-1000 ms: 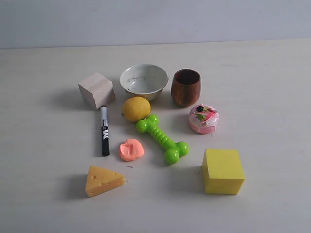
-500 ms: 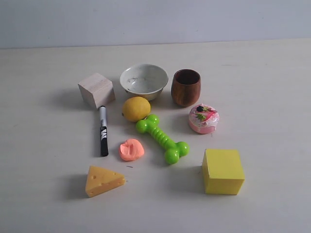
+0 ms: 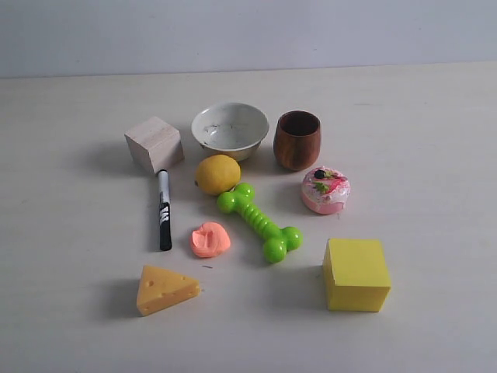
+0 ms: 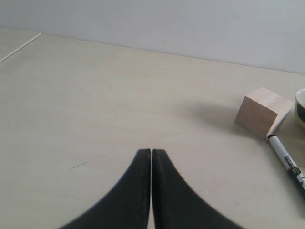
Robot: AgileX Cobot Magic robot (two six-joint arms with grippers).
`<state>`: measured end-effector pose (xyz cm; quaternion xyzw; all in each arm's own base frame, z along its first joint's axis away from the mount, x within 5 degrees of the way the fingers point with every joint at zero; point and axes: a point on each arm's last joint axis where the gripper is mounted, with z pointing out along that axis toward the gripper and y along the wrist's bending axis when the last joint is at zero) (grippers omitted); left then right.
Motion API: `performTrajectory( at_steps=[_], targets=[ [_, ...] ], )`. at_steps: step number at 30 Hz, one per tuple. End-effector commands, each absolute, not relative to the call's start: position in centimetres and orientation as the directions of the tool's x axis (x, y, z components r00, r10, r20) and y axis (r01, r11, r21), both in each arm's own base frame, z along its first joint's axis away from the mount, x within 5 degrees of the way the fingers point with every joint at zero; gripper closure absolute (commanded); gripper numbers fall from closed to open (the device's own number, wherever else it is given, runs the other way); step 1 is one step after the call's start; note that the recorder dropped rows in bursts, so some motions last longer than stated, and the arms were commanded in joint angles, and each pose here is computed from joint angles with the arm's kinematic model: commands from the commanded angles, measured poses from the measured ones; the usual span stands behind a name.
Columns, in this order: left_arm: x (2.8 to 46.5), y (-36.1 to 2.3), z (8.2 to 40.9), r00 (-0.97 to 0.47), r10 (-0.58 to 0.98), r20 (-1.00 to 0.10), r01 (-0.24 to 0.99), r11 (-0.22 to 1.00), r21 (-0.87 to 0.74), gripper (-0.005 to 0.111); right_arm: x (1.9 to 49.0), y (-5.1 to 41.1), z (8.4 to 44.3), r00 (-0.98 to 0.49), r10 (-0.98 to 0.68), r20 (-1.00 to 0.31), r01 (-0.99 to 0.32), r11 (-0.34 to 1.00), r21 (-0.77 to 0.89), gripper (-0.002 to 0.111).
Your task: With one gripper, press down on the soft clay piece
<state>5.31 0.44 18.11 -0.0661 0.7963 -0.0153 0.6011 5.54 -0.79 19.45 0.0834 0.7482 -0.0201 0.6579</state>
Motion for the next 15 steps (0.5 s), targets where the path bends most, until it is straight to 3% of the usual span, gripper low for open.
performTrajectory(
  at_steps=[1, 15],
  targets=[
    [5.3, 0.4, 18.1, -0.262, -0.124, -0.957, -0.085, 0.991, -0.105, 0.103, 5.5, -0.7, 19.3, -0.125, 0.081, -0.989, 0.132, 0.989, 0.065, 0.108],
    [5.3, 0.4, 18.1, -0.262, -0.124, -0.957, -0.085, 0.991, -0.105, 0.103, 5.3, -0.6, 18.2, -0.244, 0.090, -0.966, 0.123, 0.990, 0.061, 0.108]
  ],
)
